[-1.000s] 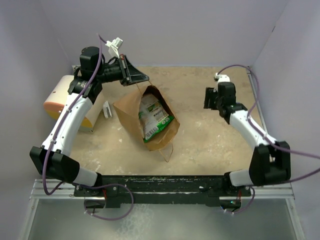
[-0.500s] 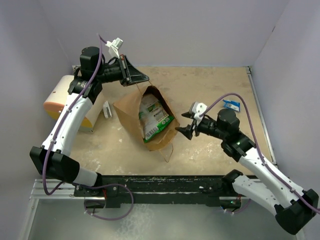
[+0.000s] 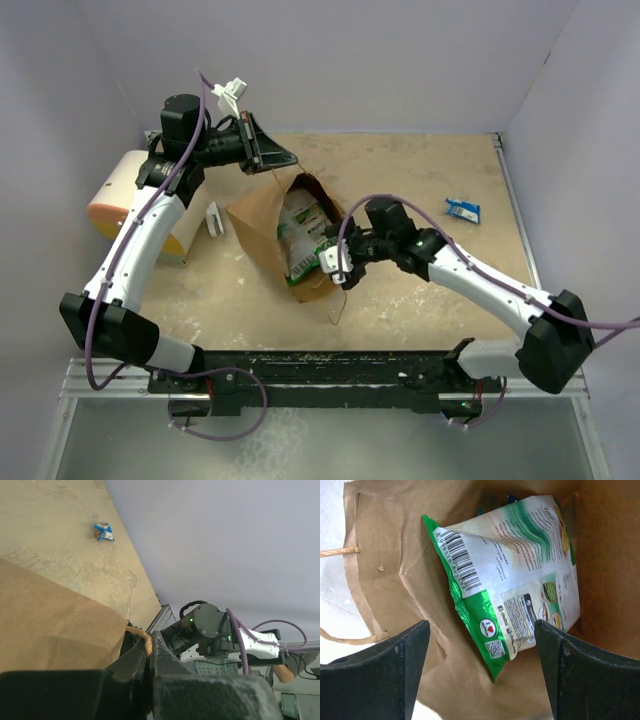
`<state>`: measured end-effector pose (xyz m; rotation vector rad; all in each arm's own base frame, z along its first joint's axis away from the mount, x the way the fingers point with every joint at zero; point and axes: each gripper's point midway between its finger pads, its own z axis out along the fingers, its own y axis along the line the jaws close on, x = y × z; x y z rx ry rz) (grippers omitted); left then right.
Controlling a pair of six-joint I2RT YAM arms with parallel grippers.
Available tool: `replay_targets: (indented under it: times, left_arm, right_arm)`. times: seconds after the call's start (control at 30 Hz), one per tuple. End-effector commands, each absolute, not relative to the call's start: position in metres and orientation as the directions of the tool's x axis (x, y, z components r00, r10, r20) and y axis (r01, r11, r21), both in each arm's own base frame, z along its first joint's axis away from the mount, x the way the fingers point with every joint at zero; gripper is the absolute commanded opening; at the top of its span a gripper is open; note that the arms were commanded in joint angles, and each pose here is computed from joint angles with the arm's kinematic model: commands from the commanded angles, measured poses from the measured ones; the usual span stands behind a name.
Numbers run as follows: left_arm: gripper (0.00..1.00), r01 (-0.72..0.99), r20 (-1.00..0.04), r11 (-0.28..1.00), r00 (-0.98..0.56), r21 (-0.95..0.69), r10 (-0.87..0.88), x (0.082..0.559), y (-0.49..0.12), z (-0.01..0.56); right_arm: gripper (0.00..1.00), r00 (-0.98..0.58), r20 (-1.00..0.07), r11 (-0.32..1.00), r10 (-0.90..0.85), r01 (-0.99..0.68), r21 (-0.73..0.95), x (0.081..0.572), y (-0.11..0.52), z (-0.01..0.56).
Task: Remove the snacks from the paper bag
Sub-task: Take out the snack from the paper bag.
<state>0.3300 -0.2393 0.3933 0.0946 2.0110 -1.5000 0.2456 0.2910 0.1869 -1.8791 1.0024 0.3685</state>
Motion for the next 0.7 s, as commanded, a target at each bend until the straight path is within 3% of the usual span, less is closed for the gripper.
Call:
replay_targets:
  times: [0.0,0.2,0.67]
  left_arm:
    - [0.0,0.499,-0.606,0.359,-0.729,-0.789,-0.318,0.33,-0.231,0.424]
    - [0.0,0.491,-0.599,0.359,-0.734,-0.794,-0.32,0.332,-0.232,0.422]
    - [0.0,0.492,-0.597,0.355,-0.736,-0.795,-0.318,0.334,-0.233,0.422]
  right_arm:
    - [0.87,0.778,-0.443,-0.35,-0.445,-0.607,-0.713,0.258,0.306,0.201]
    - [0.88,0.83,-0.328,-0.434,-0.451,-0.525,-0.732,0.258,0.331,0.177]
    - [0.79,0.842,-0.201,-0.443,-0.501,-0.45,-0.776,0.288,0.349,0.15]
